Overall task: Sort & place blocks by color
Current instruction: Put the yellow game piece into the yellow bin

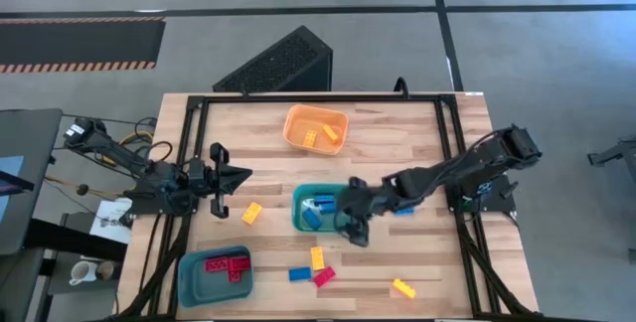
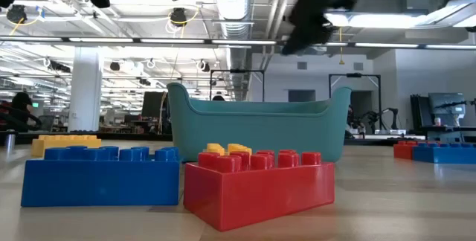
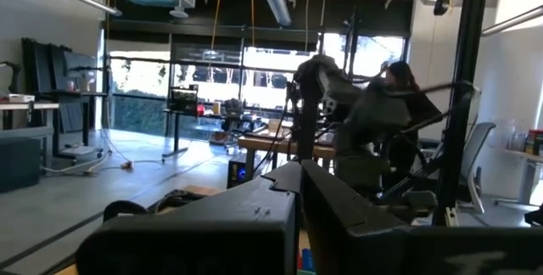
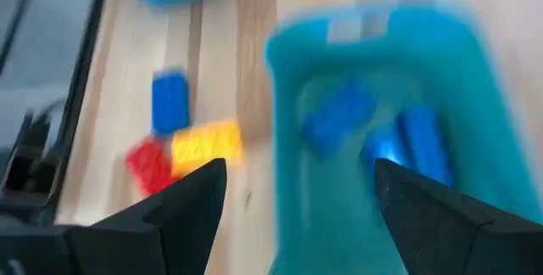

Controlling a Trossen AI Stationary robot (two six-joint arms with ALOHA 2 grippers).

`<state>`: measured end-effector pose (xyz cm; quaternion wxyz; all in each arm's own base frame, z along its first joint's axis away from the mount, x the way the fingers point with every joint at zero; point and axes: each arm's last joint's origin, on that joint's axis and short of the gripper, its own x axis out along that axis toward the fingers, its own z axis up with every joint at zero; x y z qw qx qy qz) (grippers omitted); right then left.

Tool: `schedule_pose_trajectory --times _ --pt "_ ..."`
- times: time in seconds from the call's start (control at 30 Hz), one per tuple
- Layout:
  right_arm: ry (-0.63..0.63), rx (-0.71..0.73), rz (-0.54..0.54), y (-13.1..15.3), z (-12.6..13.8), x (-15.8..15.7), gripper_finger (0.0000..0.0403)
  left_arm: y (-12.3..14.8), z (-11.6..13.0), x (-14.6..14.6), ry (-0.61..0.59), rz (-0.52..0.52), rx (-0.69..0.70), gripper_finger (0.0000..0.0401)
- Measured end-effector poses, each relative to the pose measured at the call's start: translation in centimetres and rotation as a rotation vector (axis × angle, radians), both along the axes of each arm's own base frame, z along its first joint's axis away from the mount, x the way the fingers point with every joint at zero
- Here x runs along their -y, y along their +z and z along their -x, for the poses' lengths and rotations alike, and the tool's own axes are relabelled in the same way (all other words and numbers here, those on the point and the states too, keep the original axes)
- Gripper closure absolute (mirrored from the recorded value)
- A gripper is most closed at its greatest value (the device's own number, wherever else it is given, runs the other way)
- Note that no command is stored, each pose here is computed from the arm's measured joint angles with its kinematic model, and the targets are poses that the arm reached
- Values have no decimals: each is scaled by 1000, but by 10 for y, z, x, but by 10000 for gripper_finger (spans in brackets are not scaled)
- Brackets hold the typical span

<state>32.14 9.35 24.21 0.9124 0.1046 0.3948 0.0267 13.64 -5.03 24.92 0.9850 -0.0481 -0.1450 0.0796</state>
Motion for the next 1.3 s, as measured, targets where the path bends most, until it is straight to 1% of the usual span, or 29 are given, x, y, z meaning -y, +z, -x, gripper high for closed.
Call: schedule_pose_trajectory --times 0.1,0.3,0.43,0.53,0.73,0.8,0.87,0.93,1.0,1.07,1.13,1.23,1.3 --pt "-29 -104 -35 3 10 -15 85 0 0 0 1 -2 0 399" --pt "-62 -194 -128 1 30 -51 85 0 0 0 2 -6 3 399" --pt "-137 -303 -200 -3 51 -75 85 2 1 0 3 0 16 399" --pt "-195 -357 -250 -5 66 -93 85 3 1 -1 2 10 35 399" --pt "-305 -381 -343 -5 87 -119 85 4 1 -1 7 -4 39 399" --pt "-340 -346 -361 -4 90 -124 85 4 1 -1 2 -3 40 399" --pt "-342 -300 -381 -2 90 -129 85 4 1 0 -3 -5 39 399" --pt "-347 -299 -381 -4 91 -132 86 4 1 0 -5 2 40 399" --pt "-367 -330 -369 -13 89 -134 89 4 1 0 -7 7 41 399" --pt "-359 -383 -345 -24 91 -139 93 4 1 0 -7 7 42 399" --pt "-348 -426 -350 -34 89 -146 98 4 1 0 -8 8 41 399" --pt "-347 -529 -333 -54 89 -154 104 4 1 0 -8 10 43 399" --pt "-349 -557 -329 -60 90 -159 108 4 1 0 -9 14 43 399"
